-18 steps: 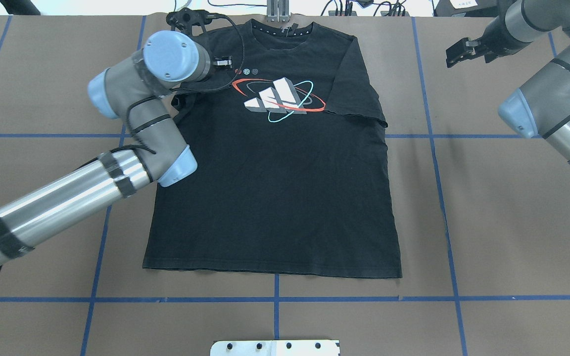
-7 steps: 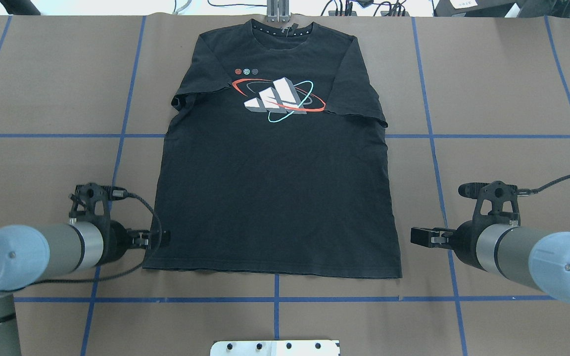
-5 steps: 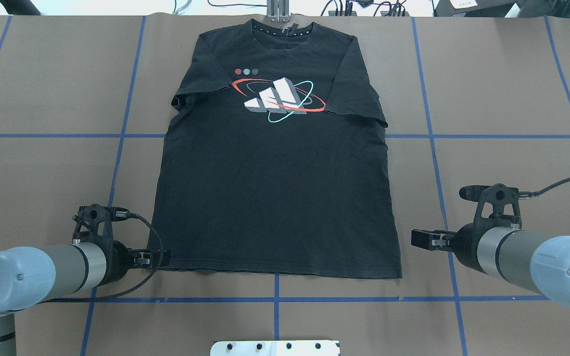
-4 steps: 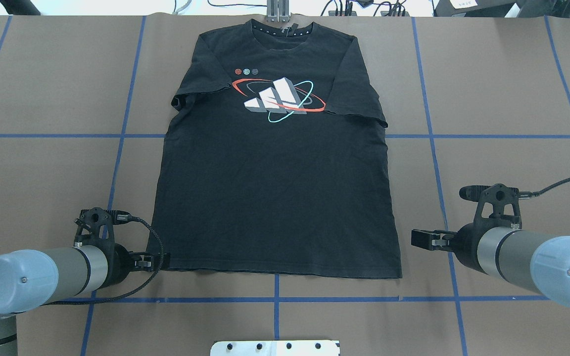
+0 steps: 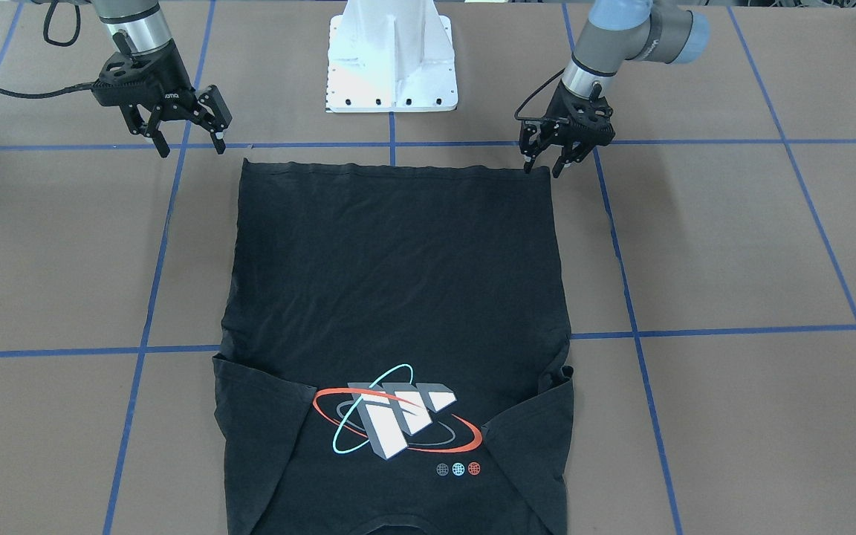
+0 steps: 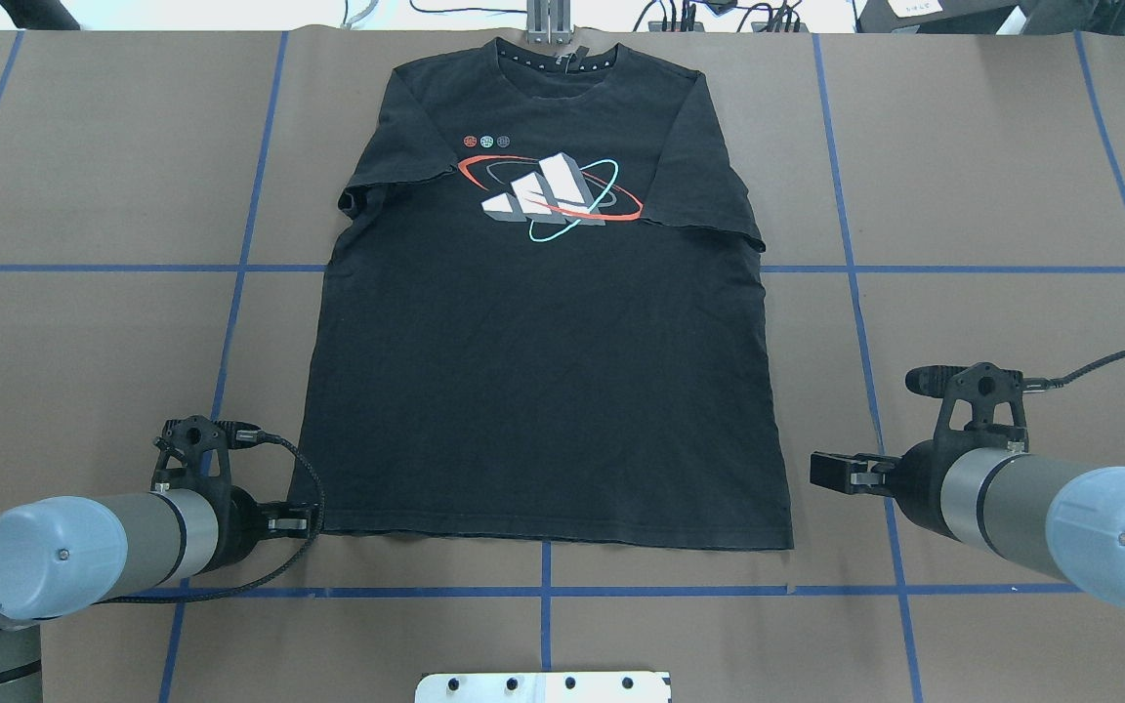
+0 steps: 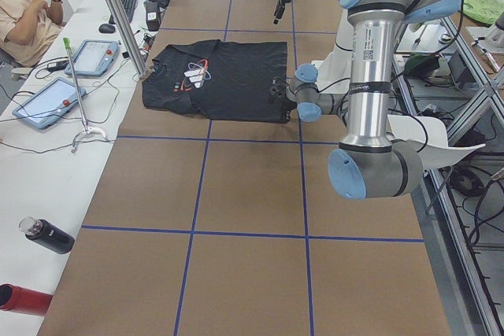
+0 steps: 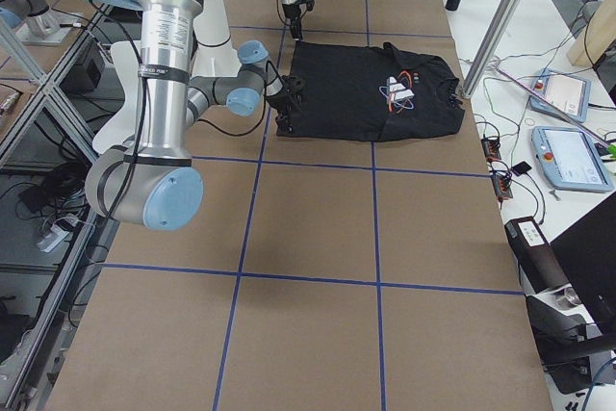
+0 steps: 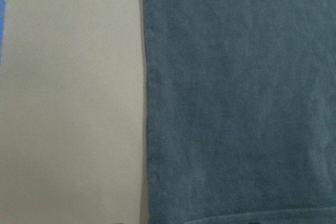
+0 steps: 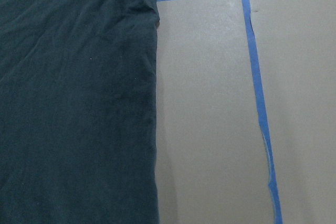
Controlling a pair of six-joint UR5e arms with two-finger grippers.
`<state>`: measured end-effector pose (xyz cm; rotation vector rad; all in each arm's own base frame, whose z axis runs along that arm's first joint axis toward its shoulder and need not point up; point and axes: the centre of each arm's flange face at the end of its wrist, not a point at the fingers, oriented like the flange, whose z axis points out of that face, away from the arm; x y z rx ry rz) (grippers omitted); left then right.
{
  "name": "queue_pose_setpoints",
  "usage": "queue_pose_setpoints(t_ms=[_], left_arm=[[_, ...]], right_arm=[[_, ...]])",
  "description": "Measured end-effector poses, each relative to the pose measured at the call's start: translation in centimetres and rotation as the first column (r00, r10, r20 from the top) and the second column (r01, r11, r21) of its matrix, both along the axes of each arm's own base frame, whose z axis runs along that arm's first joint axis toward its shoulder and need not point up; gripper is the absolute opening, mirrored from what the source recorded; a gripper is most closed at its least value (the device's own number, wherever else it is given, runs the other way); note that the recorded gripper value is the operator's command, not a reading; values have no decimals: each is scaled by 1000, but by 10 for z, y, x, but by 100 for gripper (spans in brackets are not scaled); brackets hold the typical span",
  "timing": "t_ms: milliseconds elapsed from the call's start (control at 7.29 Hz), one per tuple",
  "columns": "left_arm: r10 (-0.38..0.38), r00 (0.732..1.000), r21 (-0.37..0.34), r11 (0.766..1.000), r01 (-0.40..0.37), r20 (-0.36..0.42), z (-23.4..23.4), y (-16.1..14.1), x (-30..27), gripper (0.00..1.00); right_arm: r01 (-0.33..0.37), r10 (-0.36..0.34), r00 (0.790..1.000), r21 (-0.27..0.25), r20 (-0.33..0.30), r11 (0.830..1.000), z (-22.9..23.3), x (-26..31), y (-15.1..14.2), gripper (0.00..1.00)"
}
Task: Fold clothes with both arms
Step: 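Grasp the hem corners with both grippers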
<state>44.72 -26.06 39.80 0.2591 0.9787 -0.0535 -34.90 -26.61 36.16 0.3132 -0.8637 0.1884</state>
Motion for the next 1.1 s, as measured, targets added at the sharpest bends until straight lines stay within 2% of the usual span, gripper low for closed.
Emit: queue_pose_setpoints(t_ms=[686, 823, 960, 1097], left_arm=[[6, 1000, -1, 1000, -6, 13, 6, 0, 2, 43], [7, 1000, -2, 1000, -6, 17, 7, 0, 2, 35], [7, 1000, -3, 1000, -7, 19, 8, 0, 2, 6], [6, 1000, -3, 1000, -6, 20, 9, 0, 2, 0]], right_arm=[[-1, 1, 1000, 1, 0, 1000, 0, 0, 0, 100], [-1, 1, 1000, 1, 0, 1000, 0, 0, 0, 100], [-1, 1, 1000, 1, 0, 1000, 0, 0, 0, 100], [-1, 1, 1000, 1, 1, 1000, 0, 0, 0, 100]])
